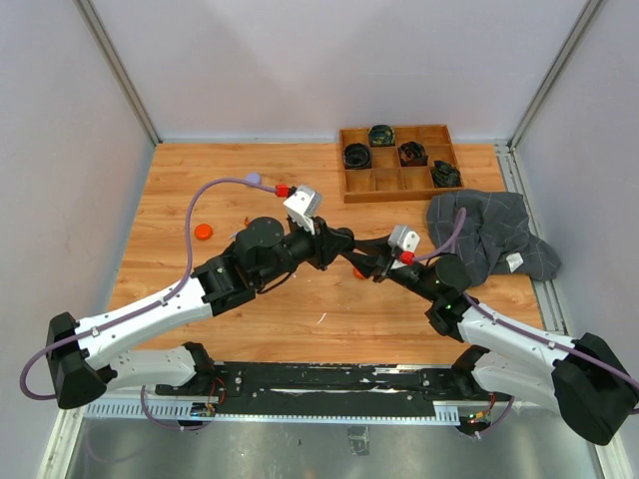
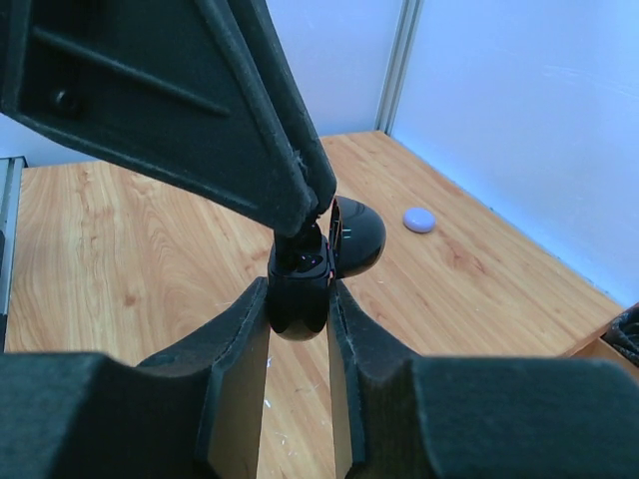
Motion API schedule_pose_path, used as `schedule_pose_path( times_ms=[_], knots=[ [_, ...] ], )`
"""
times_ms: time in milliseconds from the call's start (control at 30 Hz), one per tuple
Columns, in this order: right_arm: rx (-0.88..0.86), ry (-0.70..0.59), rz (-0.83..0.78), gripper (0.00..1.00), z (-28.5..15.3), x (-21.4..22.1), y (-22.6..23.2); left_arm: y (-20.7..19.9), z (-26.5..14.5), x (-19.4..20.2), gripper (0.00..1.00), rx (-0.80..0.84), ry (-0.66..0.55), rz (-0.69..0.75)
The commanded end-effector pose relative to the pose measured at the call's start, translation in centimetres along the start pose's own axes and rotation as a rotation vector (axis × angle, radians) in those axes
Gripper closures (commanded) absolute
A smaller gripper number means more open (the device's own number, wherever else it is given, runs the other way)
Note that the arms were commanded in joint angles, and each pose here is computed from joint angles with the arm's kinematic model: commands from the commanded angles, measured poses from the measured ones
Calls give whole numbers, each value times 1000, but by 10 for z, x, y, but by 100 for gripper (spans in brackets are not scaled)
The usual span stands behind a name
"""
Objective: Insert the wireless bluetooth earbuds into the charging case
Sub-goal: Place the earbud in the charging case, then close the charging case.
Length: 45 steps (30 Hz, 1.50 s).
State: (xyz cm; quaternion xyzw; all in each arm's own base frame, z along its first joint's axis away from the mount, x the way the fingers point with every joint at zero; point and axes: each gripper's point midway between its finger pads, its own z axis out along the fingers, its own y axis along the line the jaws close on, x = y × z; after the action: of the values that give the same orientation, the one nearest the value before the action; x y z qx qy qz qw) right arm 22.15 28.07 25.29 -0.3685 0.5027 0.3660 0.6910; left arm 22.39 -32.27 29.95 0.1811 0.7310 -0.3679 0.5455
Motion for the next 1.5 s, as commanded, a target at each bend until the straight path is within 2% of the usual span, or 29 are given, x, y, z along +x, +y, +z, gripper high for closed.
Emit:
schedule_pose_path(
  times_ms=[0,233,333,400,533,700,867,1000,1333,1467],
  knots=[
    [-26,-96,-9,99,3,-25,7,-9,-4,-16,91,55,-70,15],
    [-32,-125,-4,99,3,-33,8,-6,-5,-11,90,50,-60,36],
    [-37,-135,-3,99,3,-36,9,-2,-5,-9,87,33,-47,54],
    [-42,-135,-1,99,4,-36,10,-3,-5,-8,83,33,-40,56],
    [-47,-135,3,99,5,-36,10,-6,-6,-12,65,46,-47,47],
    [-47,-127,8,99,5,-32,10,-8,-12,-23,52,47,-74,34],
    [-41,-113,17,99,5,-26,10,-5,-21,-37,43,23,-101,32],
    [-59,-116,21,99,7,-27,11,6,-29,-45,40,14,-106,18],
    [-154,-126,81,99,14,-32,24,20,-38,-36,26,219,0,-72],
    [-181,-129,102,99,19,-34,27,18,-36,-26,24,321,55,-120]
  ],
)
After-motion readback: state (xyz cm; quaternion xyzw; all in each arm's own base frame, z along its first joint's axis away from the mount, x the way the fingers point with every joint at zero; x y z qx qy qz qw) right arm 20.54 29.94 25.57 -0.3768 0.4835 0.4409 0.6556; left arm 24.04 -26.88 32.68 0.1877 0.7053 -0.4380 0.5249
